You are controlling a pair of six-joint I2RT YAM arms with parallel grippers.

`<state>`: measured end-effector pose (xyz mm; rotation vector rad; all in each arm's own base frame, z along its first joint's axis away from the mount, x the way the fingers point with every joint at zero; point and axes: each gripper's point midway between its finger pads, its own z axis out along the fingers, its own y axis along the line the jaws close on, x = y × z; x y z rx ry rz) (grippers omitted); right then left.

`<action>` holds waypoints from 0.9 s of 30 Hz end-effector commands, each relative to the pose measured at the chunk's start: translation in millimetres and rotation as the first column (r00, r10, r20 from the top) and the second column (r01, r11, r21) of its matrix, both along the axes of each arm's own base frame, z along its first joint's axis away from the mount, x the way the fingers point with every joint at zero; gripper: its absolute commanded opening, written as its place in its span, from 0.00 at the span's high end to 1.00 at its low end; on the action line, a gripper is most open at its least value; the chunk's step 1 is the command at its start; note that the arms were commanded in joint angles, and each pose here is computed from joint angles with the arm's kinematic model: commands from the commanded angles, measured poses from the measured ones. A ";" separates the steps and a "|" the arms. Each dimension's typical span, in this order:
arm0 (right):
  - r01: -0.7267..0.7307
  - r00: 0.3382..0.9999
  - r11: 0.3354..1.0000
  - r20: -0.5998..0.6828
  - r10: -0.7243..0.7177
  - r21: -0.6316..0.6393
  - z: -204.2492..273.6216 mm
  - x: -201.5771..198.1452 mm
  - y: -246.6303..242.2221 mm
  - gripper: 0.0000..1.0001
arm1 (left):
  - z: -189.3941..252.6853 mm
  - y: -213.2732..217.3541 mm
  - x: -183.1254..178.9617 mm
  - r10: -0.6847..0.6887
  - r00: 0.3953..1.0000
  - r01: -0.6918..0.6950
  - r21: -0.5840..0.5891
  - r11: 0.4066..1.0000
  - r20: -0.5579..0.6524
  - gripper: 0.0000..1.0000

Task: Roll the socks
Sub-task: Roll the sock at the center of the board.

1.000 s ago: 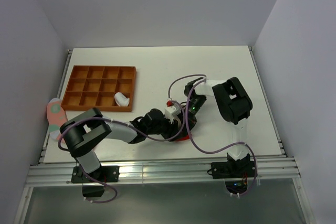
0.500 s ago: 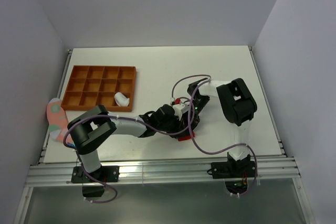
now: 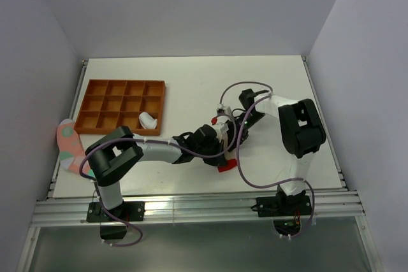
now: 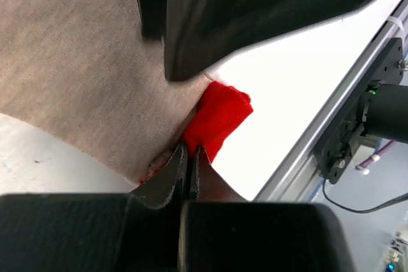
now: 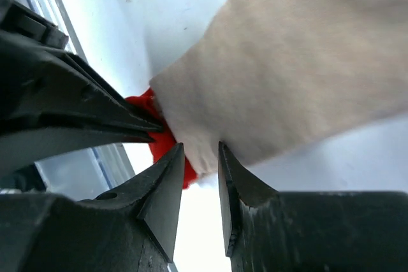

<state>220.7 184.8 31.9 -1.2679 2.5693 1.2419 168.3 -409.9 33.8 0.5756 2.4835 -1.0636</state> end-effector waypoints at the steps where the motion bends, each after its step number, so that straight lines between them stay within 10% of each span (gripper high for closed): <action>1: 0.077 0.992 0.996 0.093 -0.081 0.044 20.5 21.3 -2.9 0.64 | -27.2 13.8 -23.2 0.000 0.993 0.012 0.108 0.994 -0.115 1.00; 14: 0.259 0.928 0.965 0.270 -0.257 0.028 36.2 49.0 -65.6 0.62 | -40.1 9.4 -37.4 -0.014 0.945 0.070 0.163 0.984 -0.326 1.00; 27: 0.080 0.850 0.997 0.523 -0.065 -0.005 41.5 26.1 -71.1 0.62 | -62.2 55.2 -24.6 0.100 0.811 0.088 0.290 0.953 -0.577 1.00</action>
